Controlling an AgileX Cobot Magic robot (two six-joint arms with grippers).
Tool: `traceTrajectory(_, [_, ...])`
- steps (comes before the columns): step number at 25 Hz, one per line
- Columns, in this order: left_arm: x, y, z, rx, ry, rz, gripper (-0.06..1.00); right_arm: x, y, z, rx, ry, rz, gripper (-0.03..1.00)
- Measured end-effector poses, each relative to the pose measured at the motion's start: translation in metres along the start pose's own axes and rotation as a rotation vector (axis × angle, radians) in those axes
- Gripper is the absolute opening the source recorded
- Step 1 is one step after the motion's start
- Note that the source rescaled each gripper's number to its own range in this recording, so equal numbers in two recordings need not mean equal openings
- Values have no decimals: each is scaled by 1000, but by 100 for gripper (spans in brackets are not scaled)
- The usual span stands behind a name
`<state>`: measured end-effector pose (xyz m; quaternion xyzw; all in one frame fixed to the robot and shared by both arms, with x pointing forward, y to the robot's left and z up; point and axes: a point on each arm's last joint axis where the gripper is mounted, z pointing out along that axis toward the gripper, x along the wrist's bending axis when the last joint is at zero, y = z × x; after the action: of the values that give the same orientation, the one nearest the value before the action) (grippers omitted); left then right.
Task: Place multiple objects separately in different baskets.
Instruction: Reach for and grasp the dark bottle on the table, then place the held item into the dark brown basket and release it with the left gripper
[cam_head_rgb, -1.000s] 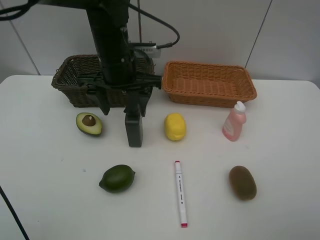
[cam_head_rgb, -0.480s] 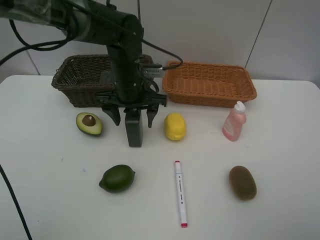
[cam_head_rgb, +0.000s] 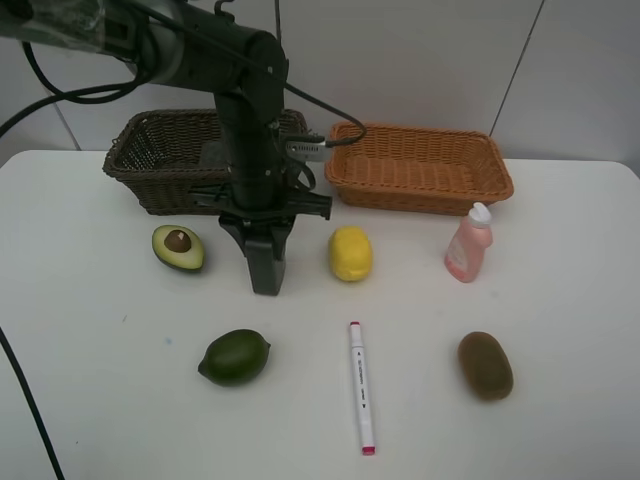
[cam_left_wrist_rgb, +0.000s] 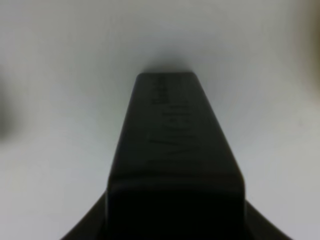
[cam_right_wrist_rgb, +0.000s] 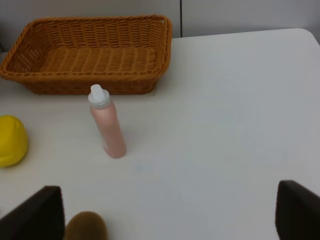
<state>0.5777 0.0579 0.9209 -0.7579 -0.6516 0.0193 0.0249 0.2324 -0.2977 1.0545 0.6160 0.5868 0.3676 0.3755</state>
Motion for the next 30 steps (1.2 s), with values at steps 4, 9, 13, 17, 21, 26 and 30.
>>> traceTrajectory(4, [2,-6,-19,52,22,33,2,0,0,0,0,0,0,100])
traceTrajectory(9, [-6,-4,-83,-72,-92,113,2,0,0,0,0,0,0,100])
traceTrajectory(13, [-6,8,-125,-204,-173,159,2,0,0,0,0,0,0,100])
traceTrajectory(17, [31,32,-149,-316,-204,81,2,0,0,0,0,0,0,100])
traceTrajectory(21, [80,59,-148,-424,-199,-35,2,0,0,0,0,0,0,100])
traceTrajectory(26, [95,89,-121,-506,-208,-86,2,0,0,0,0,0,0,100])
traceTrajectory(30, [91,104,-92,-498,-211,-92,2,0,0,0,0,0,0,100])
